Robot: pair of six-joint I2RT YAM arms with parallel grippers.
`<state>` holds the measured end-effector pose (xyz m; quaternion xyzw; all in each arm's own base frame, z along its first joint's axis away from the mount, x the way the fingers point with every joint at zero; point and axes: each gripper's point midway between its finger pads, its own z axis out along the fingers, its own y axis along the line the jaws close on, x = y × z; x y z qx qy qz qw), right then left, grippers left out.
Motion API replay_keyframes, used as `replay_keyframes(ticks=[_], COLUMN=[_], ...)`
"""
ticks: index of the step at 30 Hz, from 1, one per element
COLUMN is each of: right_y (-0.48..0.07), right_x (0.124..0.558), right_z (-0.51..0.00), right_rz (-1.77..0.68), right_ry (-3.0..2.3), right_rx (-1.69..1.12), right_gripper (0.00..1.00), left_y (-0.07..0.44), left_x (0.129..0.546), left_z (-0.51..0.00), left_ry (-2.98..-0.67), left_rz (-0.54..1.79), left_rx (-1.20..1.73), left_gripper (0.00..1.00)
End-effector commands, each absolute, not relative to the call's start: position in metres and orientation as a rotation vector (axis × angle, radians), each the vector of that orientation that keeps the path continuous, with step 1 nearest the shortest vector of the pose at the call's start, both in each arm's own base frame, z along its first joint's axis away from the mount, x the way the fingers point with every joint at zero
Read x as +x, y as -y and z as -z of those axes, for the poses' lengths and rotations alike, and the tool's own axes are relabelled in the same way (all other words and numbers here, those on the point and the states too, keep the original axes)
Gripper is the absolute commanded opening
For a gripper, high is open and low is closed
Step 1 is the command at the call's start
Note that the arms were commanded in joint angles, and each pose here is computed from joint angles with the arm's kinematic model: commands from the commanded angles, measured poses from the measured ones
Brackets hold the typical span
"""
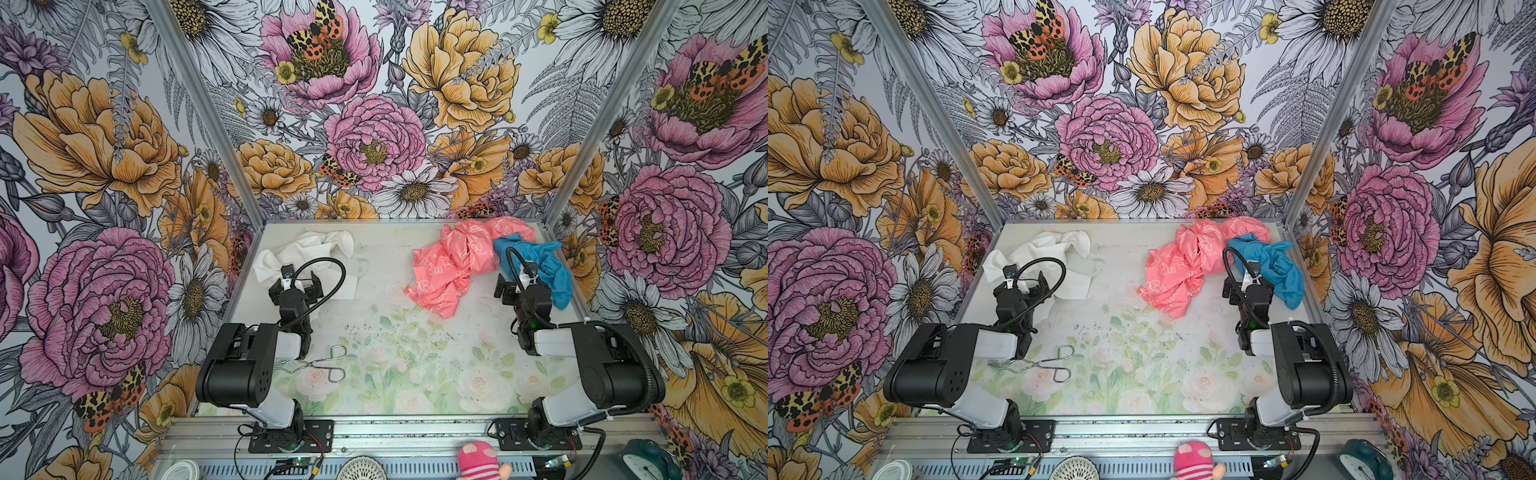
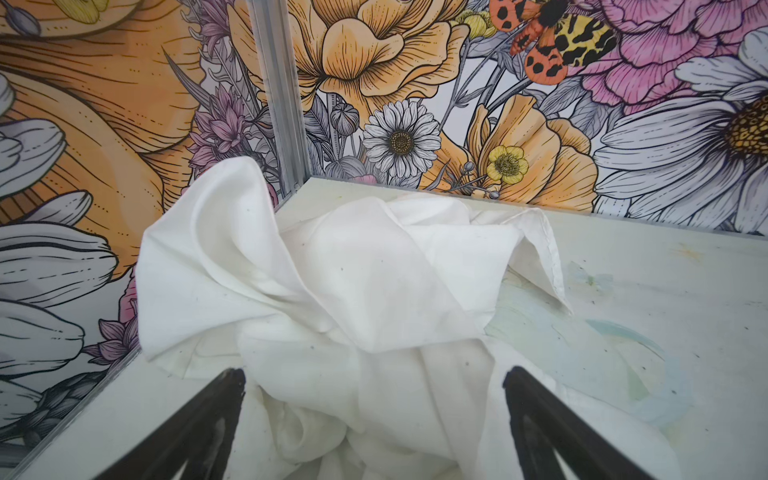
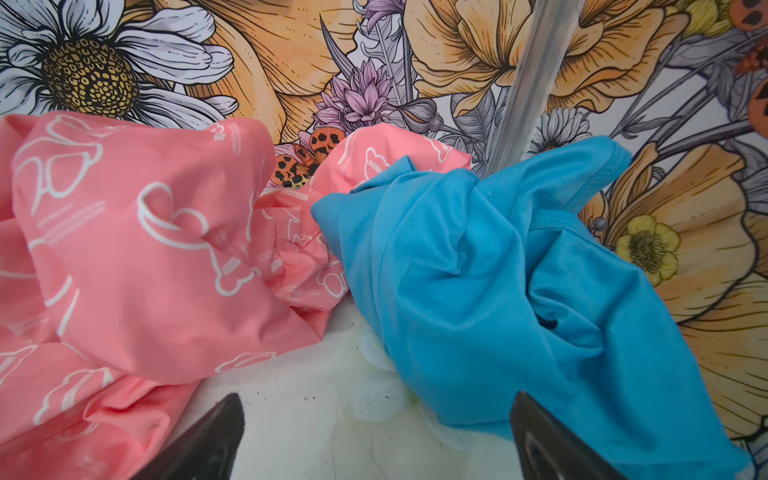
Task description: Pick out a specific cloth from the pile
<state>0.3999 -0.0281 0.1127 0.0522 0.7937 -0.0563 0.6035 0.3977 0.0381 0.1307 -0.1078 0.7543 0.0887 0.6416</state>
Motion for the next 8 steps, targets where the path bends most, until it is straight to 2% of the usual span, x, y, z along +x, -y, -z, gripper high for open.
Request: replay_keyframes(ticks=[1,8], right_y=[0.0340,0.0338], right_x=[0.3988,0.3987], right_z=[-0.1139,-0.1137], right_rz=[0.148,0.147], right_ry=[-1.825,-1.825], right_rx=[0.155,0.154], right_gripper=[1.00,1.00], left_y=[-0.0360,-0.0358], left_x=[0.3989,0.3992], left_z=[-0.1325,-0.1320], left_ry=[-1.717,-1.721], left_rz=[-0.182,-0.175], left_rx=[-0.237,-0.236], left_gripper=[0.99,0.99])
